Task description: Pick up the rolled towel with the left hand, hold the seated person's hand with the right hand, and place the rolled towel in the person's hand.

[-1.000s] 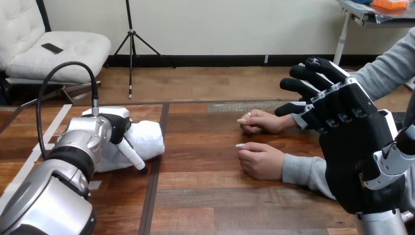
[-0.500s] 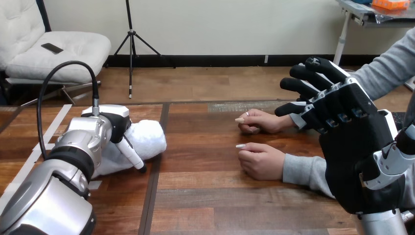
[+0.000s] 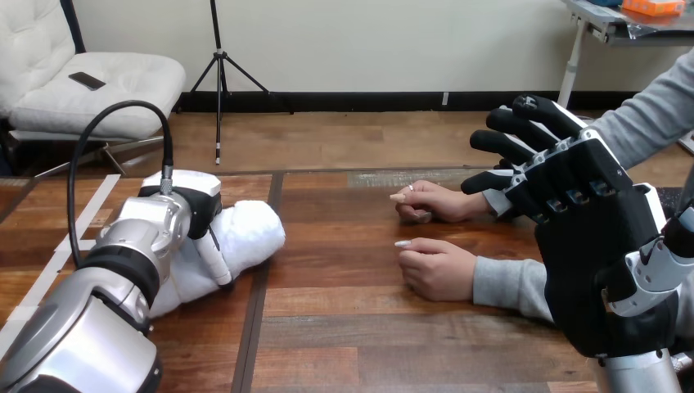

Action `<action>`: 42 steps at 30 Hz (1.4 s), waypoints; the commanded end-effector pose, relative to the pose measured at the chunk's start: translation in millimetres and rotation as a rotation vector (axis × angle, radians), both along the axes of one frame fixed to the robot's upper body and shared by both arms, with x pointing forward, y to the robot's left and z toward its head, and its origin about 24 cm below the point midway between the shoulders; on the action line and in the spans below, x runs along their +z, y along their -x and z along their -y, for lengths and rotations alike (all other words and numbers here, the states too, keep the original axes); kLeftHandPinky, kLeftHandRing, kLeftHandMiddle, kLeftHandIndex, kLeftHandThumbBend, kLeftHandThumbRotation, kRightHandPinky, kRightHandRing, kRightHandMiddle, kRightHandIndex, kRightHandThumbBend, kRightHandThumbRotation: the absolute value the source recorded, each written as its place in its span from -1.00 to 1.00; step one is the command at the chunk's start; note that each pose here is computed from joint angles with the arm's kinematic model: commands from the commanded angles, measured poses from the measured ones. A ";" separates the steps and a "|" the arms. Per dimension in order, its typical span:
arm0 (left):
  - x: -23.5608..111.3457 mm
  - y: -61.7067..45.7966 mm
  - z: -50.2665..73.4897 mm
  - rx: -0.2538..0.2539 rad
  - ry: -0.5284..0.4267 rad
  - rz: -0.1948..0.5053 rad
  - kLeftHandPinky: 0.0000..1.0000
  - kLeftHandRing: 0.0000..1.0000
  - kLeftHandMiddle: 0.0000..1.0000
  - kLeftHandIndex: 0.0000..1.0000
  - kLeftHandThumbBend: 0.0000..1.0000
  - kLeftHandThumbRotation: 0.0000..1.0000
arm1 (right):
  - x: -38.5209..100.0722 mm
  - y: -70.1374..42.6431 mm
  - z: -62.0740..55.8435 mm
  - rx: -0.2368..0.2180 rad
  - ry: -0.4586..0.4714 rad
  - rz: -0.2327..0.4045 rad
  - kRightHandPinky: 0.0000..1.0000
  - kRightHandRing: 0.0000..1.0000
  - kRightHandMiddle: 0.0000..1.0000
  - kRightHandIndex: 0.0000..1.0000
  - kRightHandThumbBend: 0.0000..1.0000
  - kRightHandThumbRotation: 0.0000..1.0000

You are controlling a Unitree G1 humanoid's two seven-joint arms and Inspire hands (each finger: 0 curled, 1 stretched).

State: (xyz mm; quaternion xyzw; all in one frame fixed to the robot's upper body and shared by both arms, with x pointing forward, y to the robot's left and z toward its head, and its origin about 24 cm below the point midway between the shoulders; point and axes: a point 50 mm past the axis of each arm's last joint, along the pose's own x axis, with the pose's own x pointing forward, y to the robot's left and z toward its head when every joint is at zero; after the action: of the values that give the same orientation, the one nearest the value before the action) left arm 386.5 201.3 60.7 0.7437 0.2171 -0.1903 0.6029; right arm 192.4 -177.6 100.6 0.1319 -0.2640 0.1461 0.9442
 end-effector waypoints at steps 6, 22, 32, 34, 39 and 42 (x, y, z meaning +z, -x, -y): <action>5.4 -3.9 7.0 -0.026 0.025 0.078 -0.27 -0.03 0.16 0.32 0.61 -0.93 | 14.3 -2.3 -1.0 0.014 0.004 0.073 0.13 0.51 0.54 0.52 0.89 1.00; 4.5 -3.7 7.5 -0.023 0.048 0.127 -0.30 -0.11 0.03 -0.04 0.42 -1.00 | 14.4 -2.2 -0.8 0.005 0.001 0.070 0.13 0.51 0.55 0.53 0.90 1.00; 2.9 -2.9 7.4 -0.022 0.059 0.129 -0.26 -0.07 0.04 -0.06 0.41 -1.00 | 14.8 -2.2 -1.0 0.003 0.003 0.070 0.13 0.51 0.54 0.53 0.90 1.00; 2.6 -2.7 7.4 -0.021 0.061 0.129 -0.26 -0.07 0.04 -0.06 0.42 -1.00 | 14.7 -2.2 -1.0 0.003 0.003 0.070 0.12 0.51 0.54 0.53 0.90 1.00; 1.9 -2.4 7.3 -0.013 0.066 0.126 -0.28 -0.10 0.01 -0.07 0.44 -1.00 | 14.7 -2.1 -0.9 -0.003 0.008 0.072 0.12 0.51 0.54 0.53 0.90 1.00; 1.6 -2.2 7.1 -0.010 0.072 0.126 -0.29 -0.12 0.00 -0.07 0.45 -1.00 | 14.7 -2.1 -0.9 -0.003 0.008 0.073 0.12 0.51 0.54 0.53 0.90 1.00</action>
State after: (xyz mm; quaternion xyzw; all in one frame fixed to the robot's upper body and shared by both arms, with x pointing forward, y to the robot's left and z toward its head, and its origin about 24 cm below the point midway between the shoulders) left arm 385.6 197.8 56.9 0.7364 0.1821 -0.1655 0.6302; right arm 192.5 -177.8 100.5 0.1318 -0.2636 0.1444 0.9446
